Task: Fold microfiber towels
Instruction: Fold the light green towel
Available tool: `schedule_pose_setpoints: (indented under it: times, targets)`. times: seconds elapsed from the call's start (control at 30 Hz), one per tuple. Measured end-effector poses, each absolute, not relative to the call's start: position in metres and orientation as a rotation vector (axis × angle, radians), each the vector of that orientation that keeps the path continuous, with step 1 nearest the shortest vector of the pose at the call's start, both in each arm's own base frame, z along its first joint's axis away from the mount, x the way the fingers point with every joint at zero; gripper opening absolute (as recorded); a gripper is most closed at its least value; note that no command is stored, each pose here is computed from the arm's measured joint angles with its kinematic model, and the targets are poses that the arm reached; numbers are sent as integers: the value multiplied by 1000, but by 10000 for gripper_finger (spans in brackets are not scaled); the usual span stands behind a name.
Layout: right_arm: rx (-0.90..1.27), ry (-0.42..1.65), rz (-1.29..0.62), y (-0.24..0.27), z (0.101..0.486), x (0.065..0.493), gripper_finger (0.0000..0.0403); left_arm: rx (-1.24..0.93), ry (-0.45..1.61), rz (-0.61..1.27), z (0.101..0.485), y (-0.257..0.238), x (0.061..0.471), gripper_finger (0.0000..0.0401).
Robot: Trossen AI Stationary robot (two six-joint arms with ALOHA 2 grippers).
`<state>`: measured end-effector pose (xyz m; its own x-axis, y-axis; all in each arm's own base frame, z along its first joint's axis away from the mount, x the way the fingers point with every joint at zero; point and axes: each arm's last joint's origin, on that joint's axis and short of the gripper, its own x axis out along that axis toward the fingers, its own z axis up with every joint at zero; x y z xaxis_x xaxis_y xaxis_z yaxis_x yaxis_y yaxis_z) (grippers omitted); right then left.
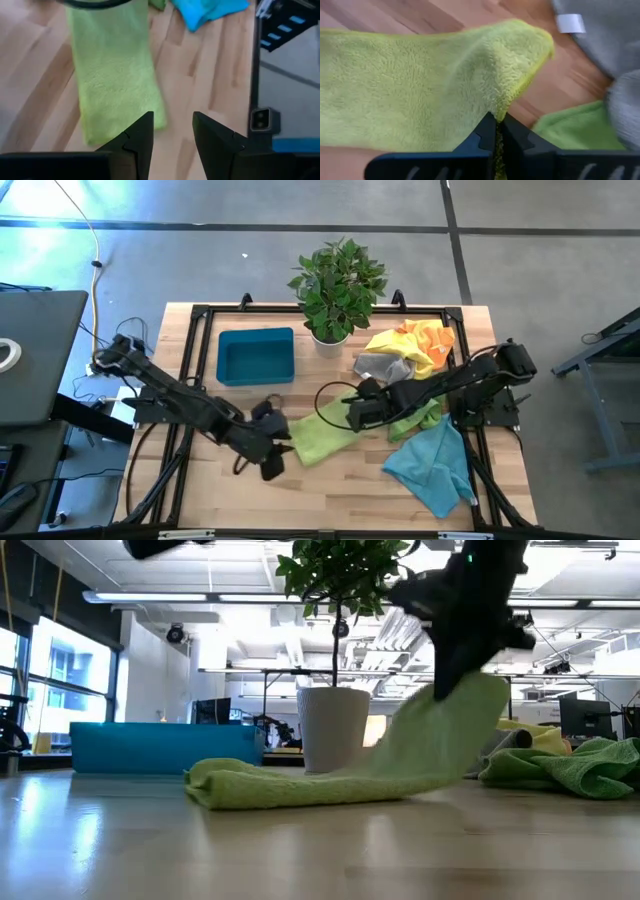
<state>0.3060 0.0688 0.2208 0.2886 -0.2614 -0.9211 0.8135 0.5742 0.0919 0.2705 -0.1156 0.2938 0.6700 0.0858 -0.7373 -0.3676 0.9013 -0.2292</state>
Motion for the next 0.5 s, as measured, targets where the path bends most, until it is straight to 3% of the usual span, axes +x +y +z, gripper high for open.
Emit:
schedule_pose_setpoints:
  times: [0.13,0.5]
  targets:
    - [671,1031,-773,75,229,327,0,-363,735,261,319,-111,243,126]
    - [688,1045,-723,104,218,413,0,-302,689,269,345,-106,191,126]
